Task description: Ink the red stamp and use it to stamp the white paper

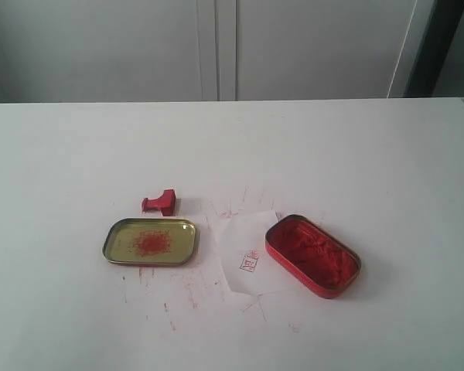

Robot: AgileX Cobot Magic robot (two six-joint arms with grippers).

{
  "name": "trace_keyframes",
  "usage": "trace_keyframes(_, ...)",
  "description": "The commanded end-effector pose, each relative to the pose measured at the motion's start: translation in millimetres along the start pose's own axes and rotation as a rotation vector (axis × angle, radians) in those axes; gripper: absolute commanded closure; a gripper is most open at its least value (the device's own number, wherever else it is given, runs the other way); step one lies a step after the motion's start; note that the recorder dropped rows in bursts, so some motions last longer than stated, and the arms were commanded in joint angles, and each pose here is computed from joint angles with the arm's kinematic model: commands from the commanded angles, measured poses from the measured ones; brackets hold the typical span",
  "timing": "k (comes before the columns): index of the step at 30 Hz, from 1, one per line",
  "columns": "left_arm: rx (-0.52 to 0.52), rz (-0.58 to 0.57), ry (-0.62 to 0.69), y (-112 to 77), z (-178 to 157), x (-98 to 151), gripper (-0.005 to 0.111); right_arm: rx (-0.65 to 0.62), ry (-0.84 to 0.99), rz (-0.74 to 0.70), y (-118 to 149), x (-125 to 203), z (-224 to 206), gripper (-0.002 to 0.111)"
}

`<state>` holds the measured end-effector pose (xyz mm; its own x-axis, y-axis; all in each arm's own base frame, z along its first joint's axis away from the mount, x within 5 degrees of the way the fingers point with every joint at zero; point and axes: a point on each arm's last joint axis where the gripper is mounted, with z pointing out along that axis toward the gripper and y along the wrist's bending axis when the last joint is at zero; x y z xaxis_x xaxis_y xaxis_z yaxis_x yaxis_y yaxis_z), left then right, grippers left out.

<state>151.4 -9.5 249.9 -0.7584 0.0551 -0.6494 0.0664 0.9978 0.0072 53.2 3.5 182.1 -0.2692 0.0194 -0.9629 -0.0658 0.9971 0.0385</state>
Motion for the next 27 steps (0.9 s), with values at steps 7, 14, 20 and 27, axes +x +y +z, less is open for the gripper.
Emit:
trace_keyframes(7,0.001,-0.035,-0.110,0.9,-21,15,0.107,0.004,-0.013,-0.007,0,0,0,0.108)
trace_keyframes(14,-0.024,-0.015,-0.190,3.0,-27,40,0.107,0.004,-0.013,-0.007,0,0,0,0.108)
trace_keyframes(20,-0.052,-0.030,-0.195,6.1,-23,54,0.107,0.004,-0.013,-0.007,0,0,0,0.108)
trace_keyframes(27,-0.060,-0.043,-0.202,6.7,-20,65,0.107,0.004,-0.013,-0.007,0,0,0,0.108)
